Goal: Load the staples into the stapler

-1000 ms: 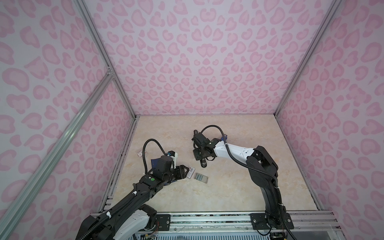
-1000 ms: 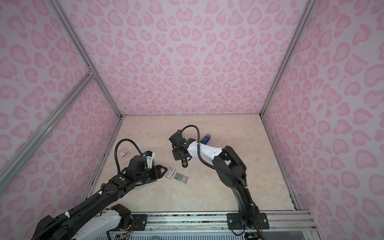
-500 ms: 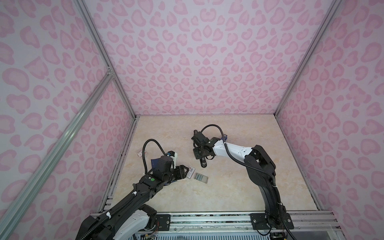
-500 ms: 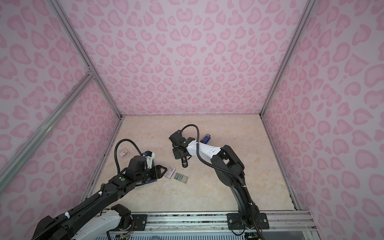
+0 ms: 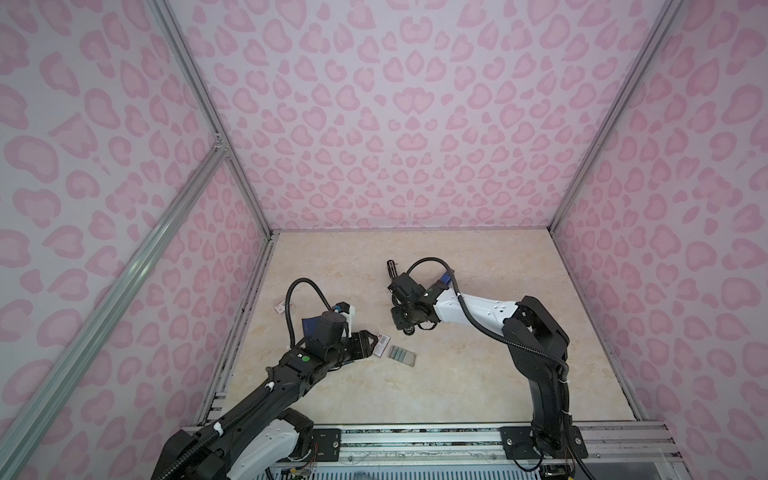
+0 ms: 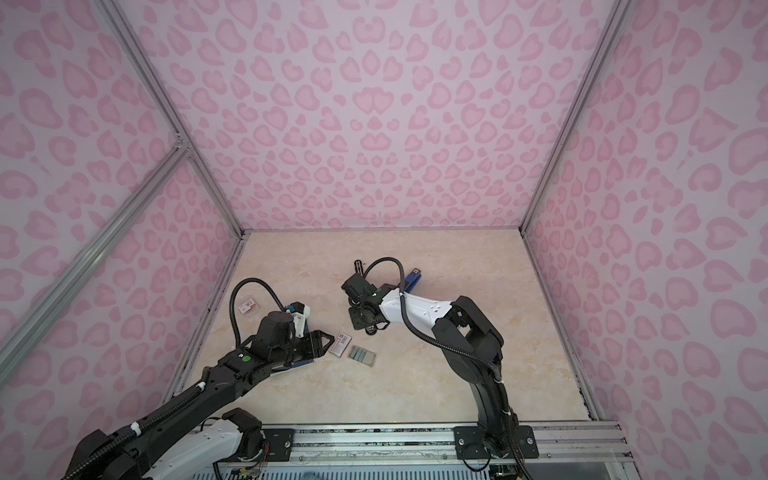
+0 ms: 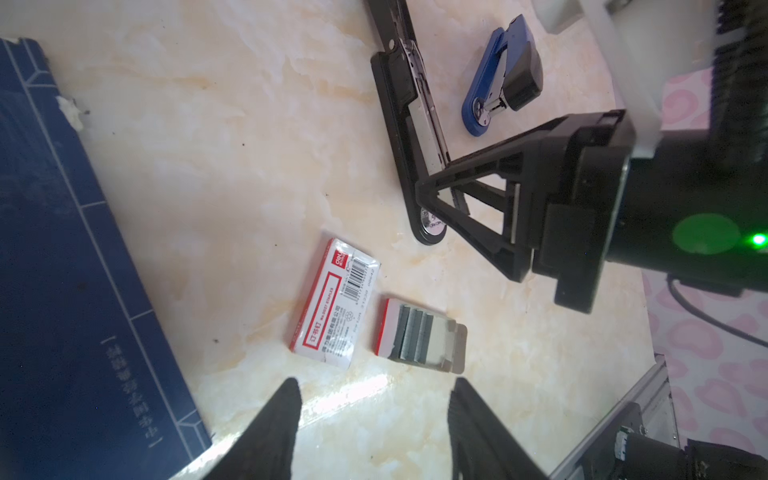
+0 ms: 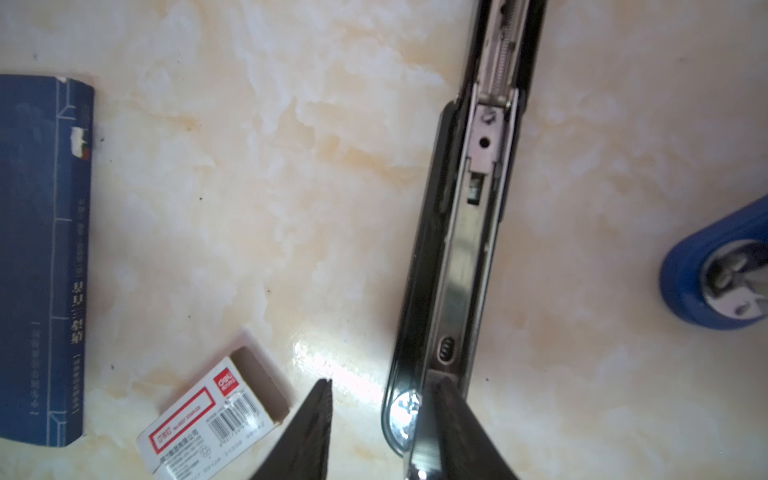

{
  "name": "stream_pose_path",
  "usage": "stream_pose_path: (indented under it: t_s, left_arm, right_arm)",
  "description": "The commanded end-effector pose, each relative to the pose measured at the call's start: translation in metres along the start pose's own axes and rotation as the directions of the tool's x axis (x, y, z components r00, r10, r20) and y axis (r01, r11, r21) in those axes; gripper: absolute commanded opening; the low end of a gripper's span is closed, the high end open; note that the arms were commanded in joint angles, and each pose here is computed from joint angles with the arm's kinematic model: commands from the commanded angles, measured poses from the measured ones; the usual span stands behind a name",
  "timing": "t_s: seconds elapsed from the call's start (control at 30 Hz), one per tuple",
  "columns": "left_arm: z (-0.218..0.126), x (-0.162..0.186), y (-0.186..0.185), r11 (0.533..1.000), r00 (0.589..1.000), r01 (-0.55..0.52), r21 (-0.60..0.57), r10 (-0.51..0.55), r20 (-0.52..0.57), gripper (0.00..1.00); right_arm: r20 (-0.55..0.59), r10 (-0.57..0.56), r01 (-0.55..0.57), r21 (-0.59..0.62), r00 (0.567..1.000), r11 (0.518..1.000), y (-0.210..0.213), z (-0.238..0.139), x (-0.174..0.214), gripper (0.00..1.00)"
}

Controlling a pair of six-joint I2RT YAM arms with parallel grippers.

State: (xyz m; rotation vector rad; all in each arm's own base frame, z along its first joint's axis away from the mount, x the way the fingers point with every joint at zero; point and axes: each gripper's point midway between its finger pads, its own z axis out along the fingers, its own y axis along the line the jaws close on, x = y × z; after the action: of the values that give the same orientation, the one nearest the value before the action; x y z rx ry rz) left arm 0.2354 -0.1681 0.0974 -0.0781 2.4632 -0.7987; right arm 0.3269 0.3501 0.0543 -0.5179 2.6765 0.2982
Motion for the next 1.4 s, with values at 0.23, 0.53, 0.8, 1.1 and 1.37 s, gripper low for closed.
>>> stream_pose_path:
  t_s: [0.23,0.53,0.8,1.1,1.37]
  left_arm:
    - [-0.002,-0.013,-0.007,1.000,0.999,-0.001,0.006,0.001,0.033,0.61]
    - [0.003,-0.030,-0.017,1.000,0.999,-0.013,-0.001,0.013,0.034,0.61]
    - [0.001,-0.038,-0.016,0.999,0.998,-0.023,-0.035,0.025,0.052,0.61]
    - [-0.003,-0.050,-0.012,0.995,0.995,-0.045,-0.086,0.052,0.081,0.62]
    - [-0.009,-0.065,0.001,0.982,0.990,-0.026,-0.185,0.051,0.132,0.72]
  right_arm:
    - [0.100,0.040,-0.044,0.030,0.994,0.999,-0.025,-0.033,-0.012,0.45]
    - [0.077,0.055,-0.063,0.105,0.995,0.992,-0.067,-0.011,0.003,0.41]
    - [0.037,0.022,-0.025,0.058,0.999,0.998,-0.044,0.010,0.009,0.39]
    - [0.052,-0.018,0.020,-0.036,0.998,0.999,0.008,0.024,-0.003,0.40]
    - [0.117,-0.029,0.053,-0.206,0.993,0.977,0.057,0.028,-0.035,0.43]
